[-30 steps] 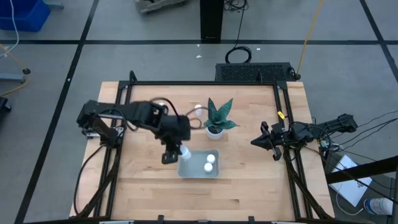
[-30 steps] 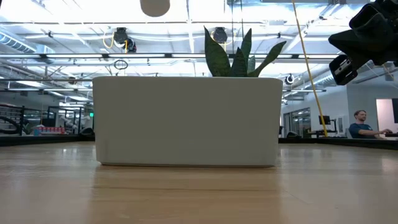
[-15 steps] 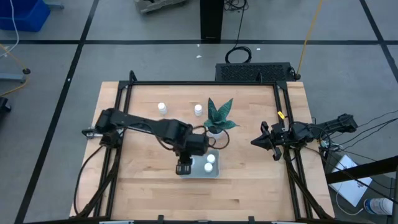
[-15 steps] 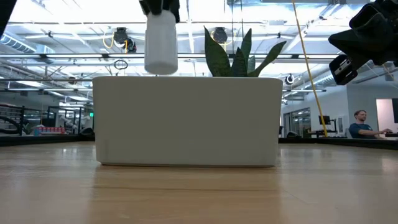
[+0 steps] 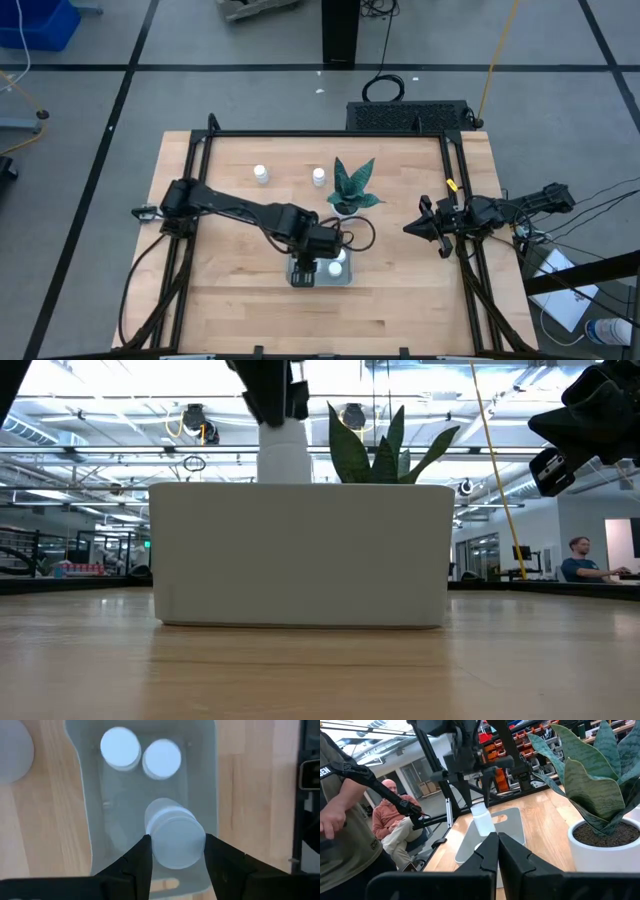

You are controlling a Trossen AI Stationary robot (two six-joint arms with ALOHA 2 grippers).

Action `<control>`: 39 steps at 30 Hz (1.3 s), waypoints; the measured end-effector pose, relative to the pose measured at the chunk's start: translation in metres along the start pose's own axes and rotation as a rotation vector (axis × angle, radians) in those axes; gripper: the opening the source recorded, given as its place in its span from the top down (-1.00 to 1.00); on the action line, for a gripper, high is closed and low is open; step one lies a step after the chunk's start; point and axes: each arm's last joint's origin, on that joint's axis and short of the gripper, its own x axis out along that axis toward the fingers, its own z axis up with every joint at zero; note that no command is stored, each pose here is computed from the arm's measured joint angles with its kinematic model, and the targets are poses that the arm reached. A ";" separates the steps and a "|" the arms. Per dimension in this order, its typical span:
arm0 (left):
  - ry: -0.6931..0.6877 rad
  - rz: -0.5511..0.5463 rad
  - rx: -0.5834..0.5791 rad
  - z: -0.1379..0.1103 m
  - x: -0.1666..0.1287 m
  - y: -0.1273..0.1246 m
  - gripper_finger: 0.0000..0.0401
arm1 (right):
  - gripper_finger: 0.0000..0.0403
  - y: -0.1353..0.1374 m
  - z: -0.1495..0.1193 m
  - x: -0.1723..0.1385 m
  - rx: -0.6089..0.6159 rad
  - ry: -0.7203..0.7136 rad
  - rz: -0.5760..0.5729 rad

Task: Pick and place pill bottles into a basket
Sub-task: Put the white pill bottle into the white bin

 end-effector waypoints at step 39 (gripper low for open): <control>-0.050 -0.070 -0.062 -0.009 0.054 0.010 0.17 | 0.98 0.000 0.000 0.000 0.000 0.000 0.000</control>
